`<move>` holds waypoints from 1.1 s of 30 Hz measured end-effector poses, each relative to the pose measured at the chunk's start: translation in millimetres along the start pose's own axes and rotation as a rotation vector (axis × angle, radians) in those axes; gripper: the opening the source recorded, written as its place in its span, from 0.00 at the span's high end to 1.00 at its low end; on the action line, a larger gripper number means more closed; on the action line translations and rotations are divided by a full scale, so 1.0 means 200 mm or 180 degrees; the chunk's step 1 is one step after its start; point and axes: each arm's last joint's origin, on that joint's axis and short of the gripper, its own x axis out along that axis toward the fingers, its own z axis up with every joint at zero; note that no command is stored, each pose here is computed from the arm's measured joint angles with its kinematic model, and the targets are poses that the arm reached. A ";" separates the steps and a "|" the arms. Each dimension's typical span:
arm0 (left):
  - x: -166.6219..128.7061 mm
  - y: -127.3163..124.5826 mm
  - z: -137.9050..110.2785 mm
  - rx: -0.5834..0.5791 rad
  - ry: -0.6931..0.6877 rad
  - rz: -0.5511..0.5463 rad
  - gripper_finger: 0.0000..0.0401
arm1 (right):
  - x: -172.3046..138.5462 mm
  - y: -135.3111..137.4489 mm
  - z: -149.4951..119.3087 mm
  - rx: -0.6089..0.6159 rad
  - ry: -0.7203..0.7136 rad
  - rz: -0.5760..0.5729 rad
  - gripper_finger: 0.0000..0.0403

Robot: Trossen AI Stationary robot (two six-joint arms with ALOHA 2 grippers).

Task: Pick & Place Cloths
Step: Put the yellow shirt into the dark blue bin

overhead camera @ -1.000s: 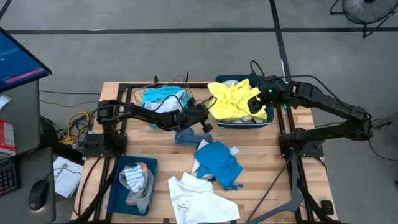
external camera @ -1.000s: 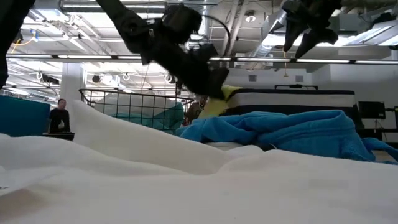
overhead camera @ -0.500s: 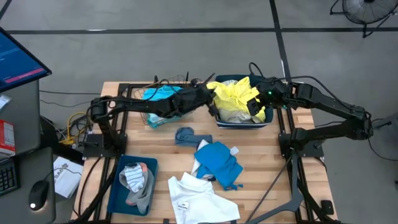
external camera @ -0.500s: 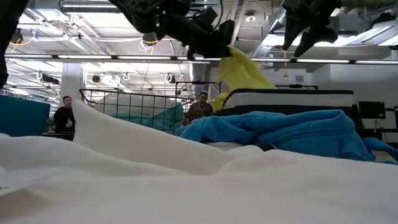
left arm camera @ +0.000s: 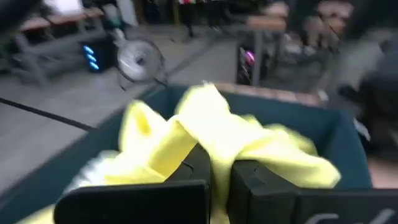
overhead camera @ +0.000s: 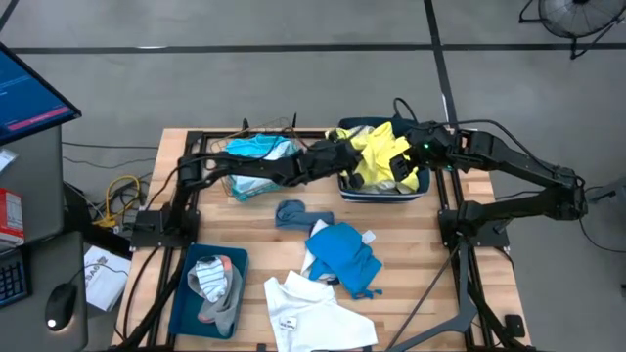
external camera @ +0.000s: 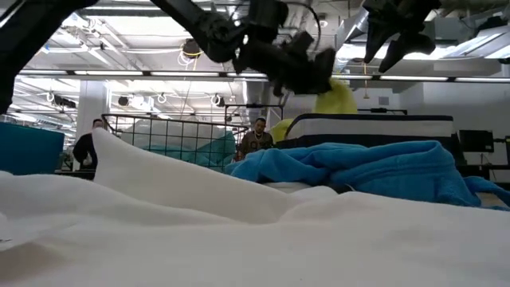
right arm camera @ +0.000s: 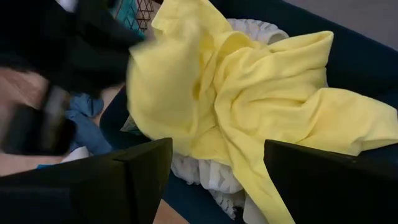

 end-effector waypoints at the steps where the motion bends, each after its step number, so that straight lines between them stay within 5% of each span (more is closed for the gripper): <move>1: 0.01 -0.01 -0.04 0.0018 0.0073 -0.0091 0.99 | 0.00 0.00 0.00 -0.0002 0.0002 -0.0002 0.38; 10: 0.04 -0.05 -0.12 0.0068 0.0258 -0.0719 0.77 | 0.00 0.00 0.00 -0.0083 0.0004 -0.0001 0.38; 23: -0.06 0.04 0.11 0.0479 -0.0095 -0.0415 0.25 | 0.04 0.03 0.03 -0.0183 -0.0066 0.0052 0.38; 33: -0.04 0.13 0.06 0.0478 0.0229 -0.0308 0.19 | 0.18 0.11 0.08 -0.0386 -0.0086 0.0140 0.38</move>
